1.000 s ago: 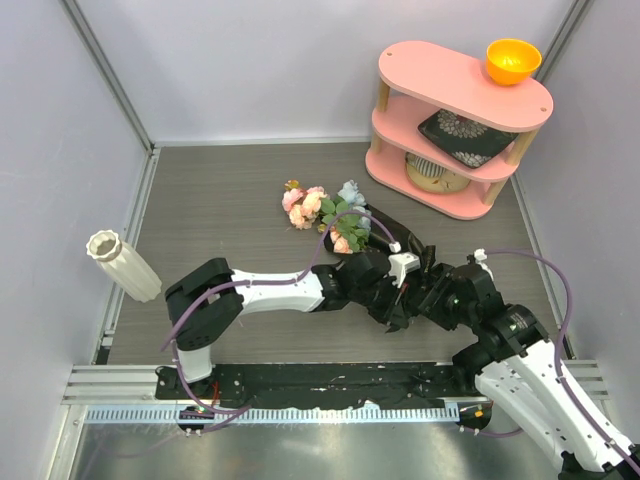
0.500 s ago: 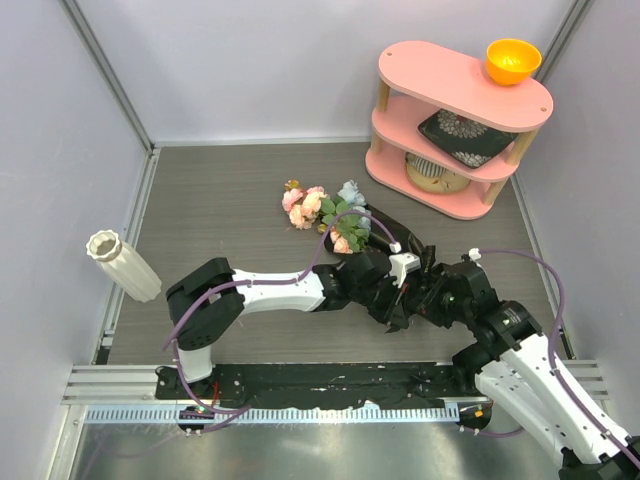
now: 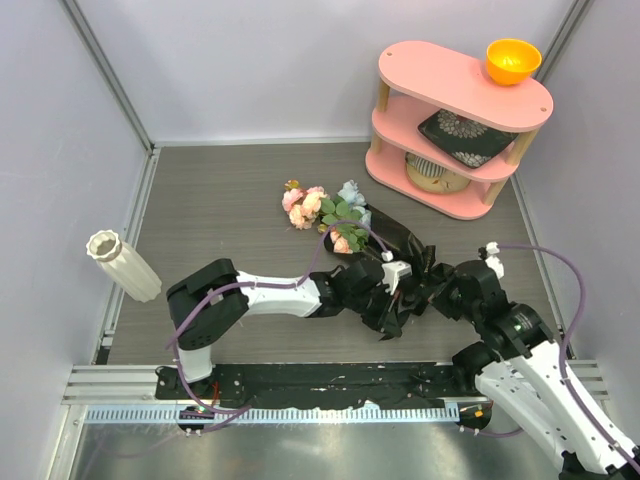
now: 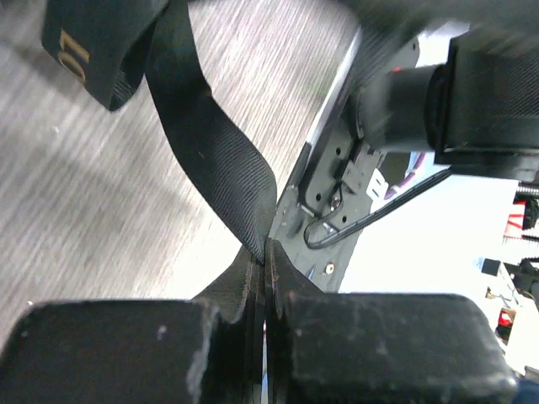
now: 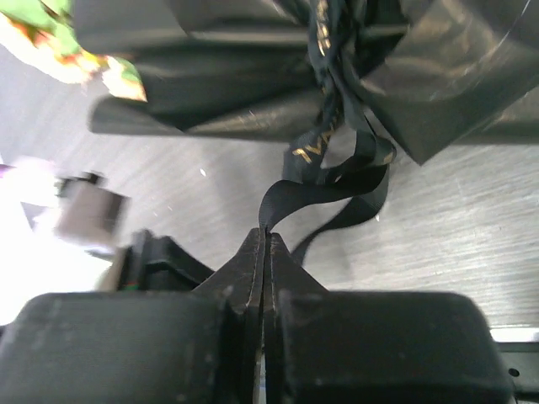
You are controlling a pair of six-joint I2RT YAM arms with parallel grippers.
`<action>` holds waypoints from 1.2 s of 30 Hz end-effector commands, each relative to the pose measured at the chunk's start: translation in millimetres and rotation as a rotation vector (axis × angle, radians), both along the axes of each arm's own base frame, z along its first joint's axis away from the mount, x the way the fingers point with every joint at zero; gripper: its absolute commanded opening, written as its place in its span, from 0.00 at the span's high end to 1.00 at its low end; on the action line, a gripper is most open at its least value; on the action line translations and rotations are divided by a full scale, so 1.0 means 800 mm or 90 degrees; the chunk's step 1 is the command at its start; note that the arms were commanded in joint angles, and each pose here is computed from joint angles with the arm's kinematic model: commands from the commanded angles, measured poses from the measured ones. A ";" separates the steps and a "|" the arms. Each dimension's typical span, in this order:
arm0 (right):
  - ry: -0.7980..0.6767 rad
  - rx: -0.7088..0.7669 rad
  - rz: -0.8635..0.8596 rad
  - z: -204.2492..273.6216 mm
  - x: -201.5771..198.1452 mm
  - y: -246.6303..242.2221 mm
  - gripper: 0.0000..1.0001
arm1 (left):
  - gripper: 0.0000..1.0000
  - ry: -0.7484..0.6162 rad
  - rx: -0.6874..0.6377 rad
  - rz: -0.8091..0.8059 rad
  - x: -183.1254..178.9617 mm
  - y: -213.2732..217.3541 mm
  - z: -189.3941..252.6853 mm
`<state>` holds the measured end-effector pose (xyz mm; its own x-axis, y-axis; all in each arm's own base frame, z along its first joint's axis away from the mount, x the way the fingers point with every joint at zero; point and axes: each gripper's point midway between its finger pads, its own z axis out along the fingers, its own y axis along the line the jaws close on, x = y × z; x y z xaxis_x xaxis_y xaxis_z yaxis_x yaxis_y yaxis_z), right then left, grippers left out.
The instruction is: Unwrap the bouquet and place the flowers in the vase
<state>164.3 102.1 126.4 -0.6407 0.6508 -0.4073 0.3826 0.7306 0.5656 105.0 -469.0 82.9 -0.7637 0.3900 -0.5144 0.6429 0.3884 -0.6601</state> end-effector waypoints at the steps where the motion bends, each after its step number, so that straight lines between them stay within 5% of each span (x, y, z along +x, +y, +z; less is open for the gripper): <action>1: -0.131 -0.016 -0.080 0.069 0.031 -0.027 0.99 | 1.00 0.035 -0.009 -0.006 -0.013 0.000 -0.010; 9: -0.278 -0.104 -0.145 0.192 0.062 -0.069 0.99 | 1.00 0.040 0.027 0.031 -0.013 0.021 -0.038; 14: -0.344 -0.250 -0.248 0.279 0.099 -0.115 0.99 | 1.00 -0.013 0.131 0.073 -0.009 0.050 -0.063; 23: -0.473 -0.402 -0.402 0.403 0.175 -0.155 0.99 | 1.00 -0.035 0.177 0.062 -0.048 0.051 -0.074; 28: -0.573 -0.393 -0.431 0.482 0.236 -0.188 0.99 | 1.00 -0.047 0.197 0.059 -0.072 0.062 -0.077; 36: -0.668 -0.433 -0.461 0.585 0.263 -0.214 0.99 | 1.00 -0.066 0.202 0.050 -0.086 0.068 -0.063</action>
<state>393.9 -62.9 521.2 0.3540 0.2265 -0.9074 0.5018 0.7728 0.3886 37.3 -425.6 22.9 -0.7549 0.4834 -0.4433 0.6547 0.5960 -0.4650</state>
